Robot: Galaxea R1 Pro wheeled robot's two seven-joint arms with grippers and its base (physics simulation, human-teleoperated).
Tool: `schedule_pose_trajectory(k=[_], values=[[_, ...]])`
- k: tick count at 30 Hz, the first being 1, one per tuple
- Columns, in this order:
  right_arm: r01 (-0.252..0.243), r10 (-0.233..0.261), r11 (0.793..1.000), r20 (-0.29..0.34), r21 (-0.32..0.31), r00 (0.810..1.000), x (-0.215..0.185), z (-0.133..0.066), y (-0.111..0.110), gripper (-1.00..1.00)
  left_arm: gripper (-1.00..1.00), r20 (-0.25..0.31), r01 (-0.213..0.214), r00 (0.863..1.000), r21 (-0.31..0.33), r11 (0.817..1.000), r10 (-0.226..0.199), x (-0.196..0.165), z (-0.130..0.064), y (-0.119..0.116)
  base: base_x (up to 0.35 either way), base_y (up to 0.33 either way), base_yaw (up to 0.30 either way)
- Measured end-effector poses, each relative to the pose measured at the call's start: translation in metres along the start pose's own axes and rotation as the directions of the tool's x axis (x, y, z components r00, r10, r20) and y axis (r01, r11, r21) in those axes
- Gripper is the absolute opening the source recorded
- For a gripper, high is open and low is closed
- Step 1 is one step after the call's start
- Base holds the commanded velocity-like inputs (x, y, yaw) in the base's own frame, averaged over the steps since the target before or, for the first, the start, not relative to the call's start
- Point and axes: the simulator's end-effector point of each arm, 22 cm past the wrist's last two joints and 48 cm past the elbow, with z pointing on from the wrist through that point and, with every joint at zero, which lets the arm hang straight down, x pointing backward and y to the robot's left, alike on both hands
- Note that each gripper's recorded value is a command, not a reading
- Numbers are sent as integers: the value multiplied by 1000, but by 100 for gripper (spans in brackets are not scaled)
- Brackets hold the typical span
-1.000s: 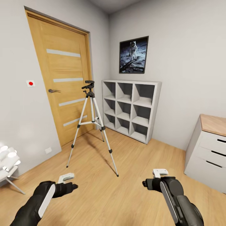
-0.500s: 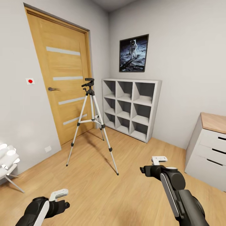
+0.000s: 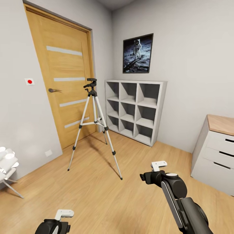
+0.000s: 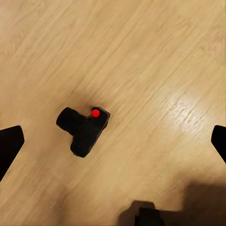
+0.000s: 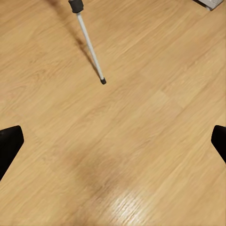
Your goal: Attach the digital camera to the camera tripod in the bedroom.
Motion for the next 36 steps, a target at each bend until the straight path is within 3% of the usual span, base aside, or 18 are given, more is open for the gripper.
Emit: schedule_pose_trajectory(k=[10,19,25,31,36], values=[[-1,1,1000,2,2,1000,16,11,-1,100,100,-7,15,1000,-23,1000,-15,15,22,9,0,0,-1],[-1,1,1000,2,1,1000,31,21,1,100,100,-8,132,991,-12,991,-132,23,38,28,0,0,-3],[3,-3,1000,0,0,1000,39,25,1,100,100,2,237,971,51,970,-237,14,43,26,0,0,-155],[6,-6,1000,-1,-2,1000,40,25,2,100,100,6,282,959,80,956,-283,9,42,24,0,0,-241],[5,-5,1000,-1,-2,1000,40,25,2,100,100,14,294,955,85,952,-296,6,42,20,0,0,-204]])
